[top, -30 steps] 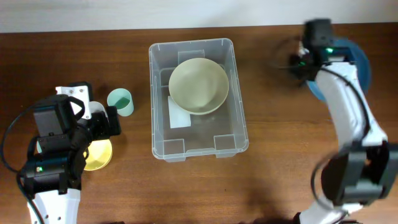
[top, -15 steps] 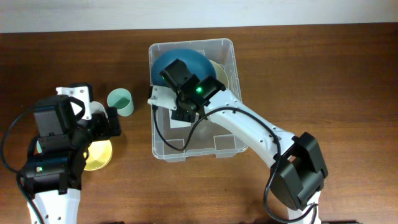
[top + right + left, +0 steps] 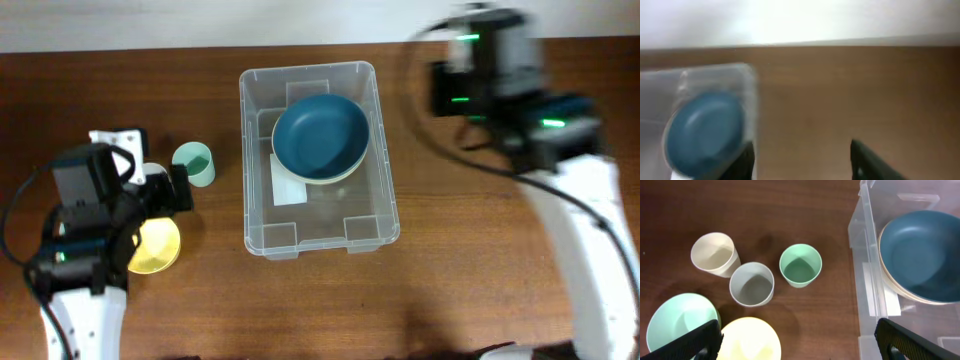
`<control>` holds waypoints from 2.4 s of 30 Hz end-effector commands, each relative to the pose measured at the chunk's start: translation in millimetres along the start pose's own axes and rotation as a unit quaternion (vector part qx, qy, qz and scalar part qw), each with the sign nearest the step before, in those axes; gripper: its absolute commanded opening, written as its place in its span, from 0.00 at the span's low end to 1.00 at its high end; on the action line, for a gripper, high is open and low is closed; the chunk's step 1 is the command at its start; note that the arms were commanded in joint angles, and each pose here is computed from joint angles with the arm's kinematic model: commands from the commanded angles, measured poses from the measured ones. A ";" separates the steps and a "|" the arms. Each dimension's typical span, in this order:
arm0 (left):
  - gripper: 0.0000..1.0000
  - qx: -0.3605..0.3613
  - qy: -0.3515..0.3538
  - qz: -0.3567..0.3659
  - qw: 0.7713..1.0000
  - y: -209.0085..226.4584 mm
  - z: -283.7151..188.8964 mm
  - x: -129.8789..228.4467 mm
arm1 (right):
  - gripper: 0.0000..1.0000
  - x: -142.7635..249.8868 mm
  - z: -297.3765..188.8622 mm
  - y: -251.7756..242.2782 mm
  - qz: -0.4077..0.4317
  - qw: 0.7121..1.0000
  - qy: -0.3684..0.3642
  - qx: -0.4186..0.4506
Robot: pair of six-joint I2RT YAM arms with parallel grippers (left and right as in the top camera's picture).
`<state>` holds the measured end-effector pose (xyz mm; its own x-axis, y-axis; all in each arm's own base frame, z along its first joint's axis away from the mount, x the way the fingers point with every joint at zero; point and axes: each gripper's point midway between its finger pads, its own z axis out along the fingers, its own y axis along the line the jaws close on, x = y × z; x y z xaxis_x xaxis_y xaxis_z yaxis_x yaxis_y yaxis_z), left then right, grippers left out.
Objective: Pack container
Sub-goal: 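Place the teal bowl on the cream bowls and withdraw right gripper, then grasp the mint-green cup with the left gripper and place it in container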
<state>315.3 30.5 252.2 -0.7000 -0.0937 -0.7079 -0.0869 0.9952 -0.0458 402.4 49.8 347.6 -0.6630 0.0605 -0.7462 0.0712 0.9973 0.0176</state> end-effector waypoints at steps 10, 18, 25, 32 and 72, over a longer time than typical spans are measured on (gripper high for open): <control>0.99 0.040 0.198 0.042 0.978 -49.4 171.2 19.0 | 0.57 85.7 46.6 -85.1 0.150 0.975 0.160 0.022; 0.10 0.035 0.294 0.047 0.954 -50.8 224.0 80.7 | 0.57 85.7 47.0 -85.1 0.148 0.976 0.159 0.022; 0.01 0.035 0.154 0.075 0.985 -72.4 100.5 -40.4 | 0.56 85.3 47.0 -89.1 0.138 0.977 0.157 0.032; 0.01 0.191 0.149 0.210 0.947 -272.0 16.5 27.5 | 0.56 84.1 47.5 -89.1 0.138 0.978 0.155 0.031; 0.42 0.045 0.113 0.035 0.992 -251.0 34.9 -10.4 | 0.56 86.7 46.6 -89.1 0.137 0.977 0.160 0.032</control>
<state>341.0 -285.8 164.0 -0.9333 0.1095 -0.3420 0.1539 0.9824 -0.1054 374.3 -32.1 252.9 -0.8071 0.3520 -0.4740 0.3164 0.9357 0.1561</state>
